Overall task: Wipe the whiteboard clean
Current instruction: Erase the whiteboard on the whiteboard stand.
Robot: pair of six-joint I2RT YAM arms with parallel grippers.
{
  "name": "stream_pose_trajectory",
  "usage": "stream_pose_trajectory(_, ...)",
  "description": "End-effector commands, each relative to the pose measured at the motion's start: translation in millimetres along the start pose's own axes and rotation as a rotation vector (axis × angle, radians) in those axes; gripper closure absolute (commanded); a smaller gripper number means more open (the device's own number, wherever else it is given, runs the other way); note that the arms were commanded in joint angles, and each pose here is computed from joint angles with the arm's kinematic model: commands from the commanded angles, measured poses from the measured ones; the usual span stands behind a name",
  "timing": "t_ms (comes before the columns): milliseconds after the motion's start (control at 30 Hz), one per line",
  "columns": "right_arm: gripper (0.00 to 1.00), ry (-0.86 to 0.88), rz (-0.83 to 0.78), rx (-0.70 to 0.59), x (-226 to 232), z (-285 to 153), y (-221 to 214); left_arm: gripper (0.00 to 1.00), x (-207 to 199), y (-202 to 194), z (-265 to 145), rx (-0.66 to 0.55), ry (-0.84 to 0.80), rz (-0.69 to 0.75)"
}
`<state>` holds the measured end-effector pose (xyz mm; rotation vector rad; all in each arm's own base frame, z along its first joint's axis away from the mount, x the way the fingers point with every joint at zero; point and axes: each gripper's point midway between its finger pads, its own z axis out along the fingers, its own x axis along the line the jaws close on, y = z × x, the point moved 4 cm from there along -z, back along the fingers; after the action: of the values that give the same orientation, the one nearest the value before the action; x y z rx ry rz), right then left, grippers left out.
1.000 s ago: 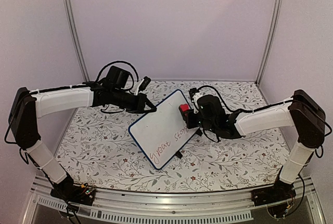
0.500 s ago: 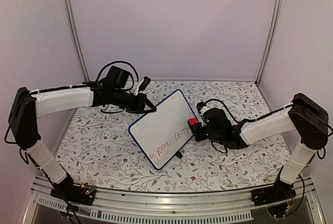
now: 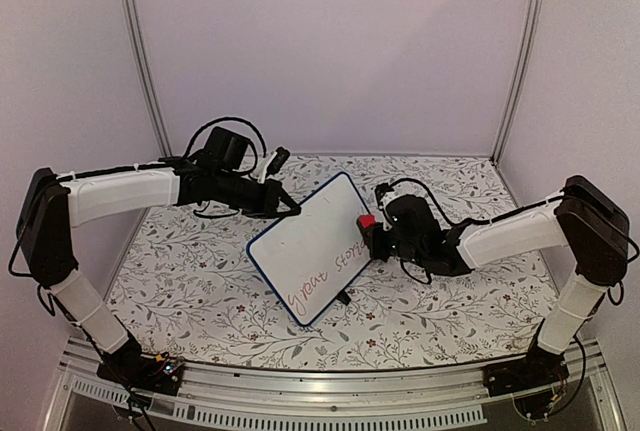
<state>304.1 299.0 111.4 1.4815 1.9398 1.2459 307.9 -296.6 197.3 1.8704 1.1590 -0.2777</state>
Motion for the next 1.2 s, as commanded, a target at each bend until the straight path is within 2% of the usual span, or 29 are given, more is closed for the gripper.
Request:
stream_pose_trajectory(0, 0.78, -0.012, -0.015, -0.05, 6, 13, 27, 1.0, -21, -8, 8, 0.035, -0.08, 0.059)
stream_pose_trajectory(300, 0.78, -0.04, -0.026, -0.064, -5, 25, 43, 1.0, -21, -7, 7, 0.033, -0.082, 0.059)
stream_pose_trajectory(567, 0.78, 0.024, -0.016, -0.002, -7, 16, 12, 1.0, -20, -8, 8, 0.037, -0.082, 0.056)
stream_pose_trajectory(900, 0.78, 0.021, -0.006, 0.048, -16, -2, -22, 1.0, -18, -9, 9, 0.039, -0.075, 0.055)
stream_pose_trajectory(1167, 0.78, 0.001, 0.007, 0.045, -23, -11, -27, 1.0, -19, -10, 10, 0.043, -0.079, 0.053)
